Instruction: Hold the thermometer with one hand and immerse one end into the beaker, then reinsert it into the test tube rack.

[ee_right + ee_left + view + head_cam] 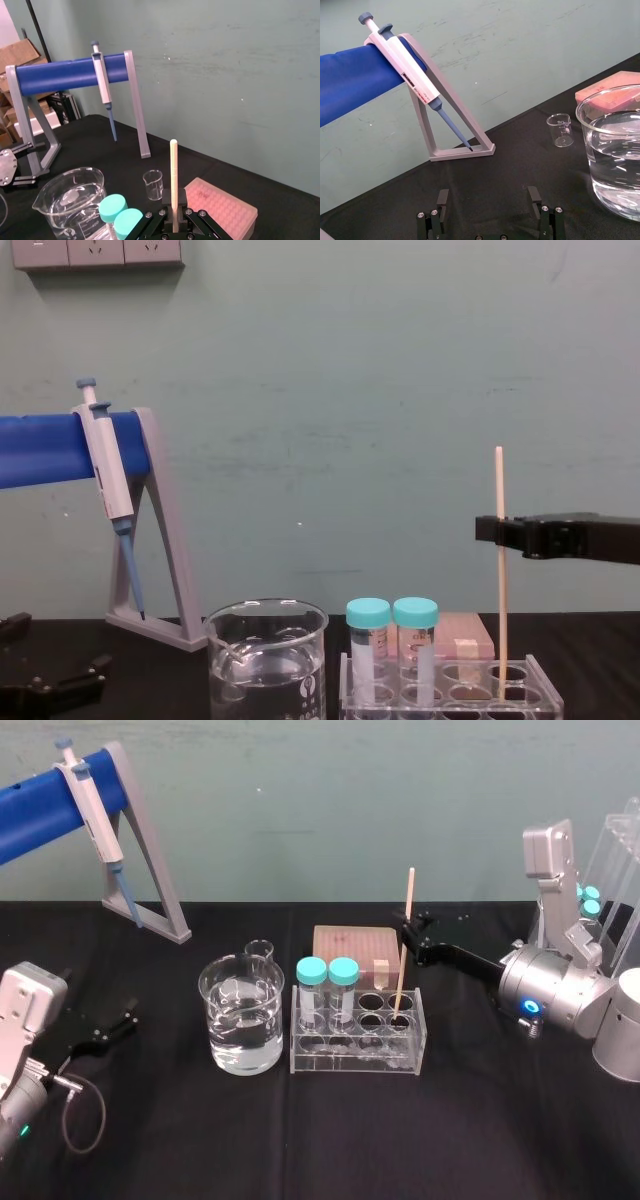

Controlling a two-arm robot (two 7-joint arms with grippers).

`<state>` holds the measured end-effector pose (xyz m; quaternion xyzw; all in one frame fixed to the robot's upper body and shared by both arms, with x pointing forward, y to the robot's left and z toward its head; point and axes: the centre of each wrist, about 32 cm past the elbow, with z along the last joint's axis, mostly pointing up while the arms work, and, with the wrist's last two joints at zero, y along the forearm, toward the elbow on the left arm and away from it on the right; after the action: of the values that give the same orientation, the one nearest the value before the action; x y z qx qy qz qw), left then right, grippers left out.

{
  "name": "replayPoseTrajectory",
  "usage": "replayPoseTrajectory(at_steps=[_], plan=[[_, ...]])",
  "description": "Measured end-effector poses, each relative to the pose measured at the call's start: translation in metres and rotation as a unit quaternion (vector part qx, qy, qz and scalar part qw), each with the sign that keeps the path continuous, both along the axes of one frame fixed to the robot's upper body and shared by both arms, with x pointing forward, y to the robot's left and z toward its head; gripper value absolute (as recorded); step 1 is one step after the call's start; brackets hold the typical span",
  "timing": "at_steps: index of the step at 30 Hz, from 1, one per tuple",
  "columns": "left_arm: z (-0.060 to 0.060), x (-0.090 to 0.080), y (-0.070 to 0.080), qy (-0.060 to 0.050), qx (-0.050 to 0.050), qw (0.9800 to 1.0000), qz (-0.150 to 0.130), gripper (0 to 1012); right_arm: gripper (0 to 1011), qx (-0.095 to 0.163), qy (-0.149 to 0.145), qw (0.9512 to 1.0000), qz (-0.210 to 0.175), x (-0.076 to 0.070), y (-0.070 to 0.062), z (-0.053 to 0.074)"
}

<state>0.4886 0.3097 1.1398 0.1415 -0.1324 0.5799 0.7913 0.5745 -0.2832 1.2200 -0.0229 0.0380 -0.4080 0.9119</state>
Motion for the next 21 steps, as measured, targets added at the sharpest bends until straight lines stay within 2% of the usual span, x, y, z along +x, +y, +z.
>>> replayPoseTrajectory(at_steps=[21], plan=[[0.000, 0.000, 0.000, 0.000, 0.000, 1.0000, 0.000, 1004, 54, -0.011, 0.013, 0.9998, -0.010, -0.004, -0.004, -0.017]])
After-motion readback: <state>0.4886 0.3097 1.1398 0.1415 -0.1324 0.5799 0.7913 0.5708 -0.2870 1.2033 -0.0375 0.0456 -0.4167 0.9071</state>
